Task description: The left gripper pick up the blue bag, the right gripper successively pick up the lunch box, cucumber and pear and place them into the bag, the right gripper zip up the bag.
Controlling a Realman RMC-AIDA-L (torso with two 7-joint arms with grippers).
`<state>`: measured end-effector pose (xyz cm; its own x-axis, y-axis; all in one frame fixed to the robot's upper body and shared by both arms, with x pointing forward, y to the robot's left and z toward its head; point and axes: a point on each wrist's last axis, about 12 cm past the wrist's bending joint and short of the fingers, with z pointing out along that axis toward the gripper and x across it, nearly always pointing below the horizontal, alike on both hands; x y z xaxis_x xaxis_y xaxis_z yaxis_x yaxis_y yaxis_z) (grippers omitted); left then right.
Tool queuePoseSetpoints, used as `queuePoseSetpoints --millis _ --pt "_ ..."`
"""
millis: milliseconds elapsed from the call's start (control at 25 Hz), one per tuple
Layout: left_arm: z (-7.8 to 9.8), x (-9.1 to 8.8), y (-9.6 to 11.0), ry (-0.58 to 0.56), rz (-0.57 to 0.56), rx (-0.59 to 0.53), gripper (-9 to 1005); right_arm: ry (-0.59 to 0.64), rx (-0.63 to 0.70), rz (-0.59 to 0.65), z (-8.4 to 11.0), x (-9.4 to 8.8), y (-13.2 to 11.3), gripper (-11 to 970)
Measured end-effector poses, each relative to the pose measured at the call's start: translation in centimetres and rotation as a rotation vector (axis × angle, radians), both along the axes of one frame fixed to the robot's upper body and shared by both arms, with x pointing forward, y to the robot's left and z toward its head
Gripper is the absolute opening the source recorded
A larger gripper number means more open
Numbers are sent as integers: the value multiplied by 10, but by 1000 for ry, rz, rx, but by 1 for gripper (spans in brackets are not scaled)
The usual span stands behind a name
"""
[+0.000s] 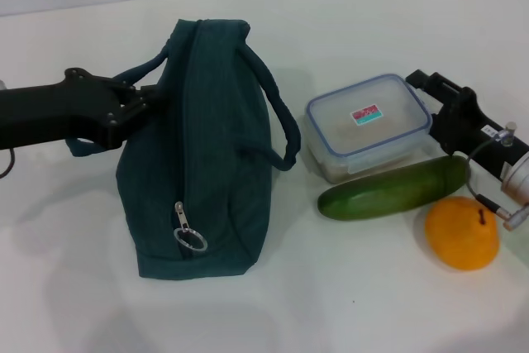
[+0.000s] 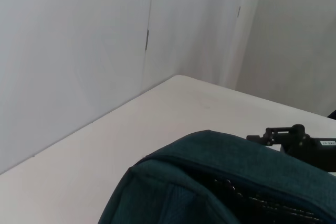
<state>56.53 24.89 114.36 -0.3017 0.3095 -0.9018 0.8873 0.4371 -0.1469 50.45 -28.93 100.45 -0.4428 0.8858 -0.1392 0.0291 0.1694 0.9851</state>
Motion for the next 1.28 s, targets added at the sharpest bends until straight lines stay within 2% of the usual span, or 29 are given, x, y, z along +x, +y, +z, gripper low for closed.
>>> queuePoseSetpoints --millis 80,840,1080,1280 --pt "0 0 0 1 -1 0 47 6 3 13 0 1 2 528" --pt "-1 -1 1 -11 -3 -11 47 -16 10 13 4 2 0 408" --pt "-1 -1 1 -18 -5 -10 47 -18 8 17 4 2 0 400" --pt "0 0 0 -19 -7 -7 47 -16 3 10 3 2 -1 311"
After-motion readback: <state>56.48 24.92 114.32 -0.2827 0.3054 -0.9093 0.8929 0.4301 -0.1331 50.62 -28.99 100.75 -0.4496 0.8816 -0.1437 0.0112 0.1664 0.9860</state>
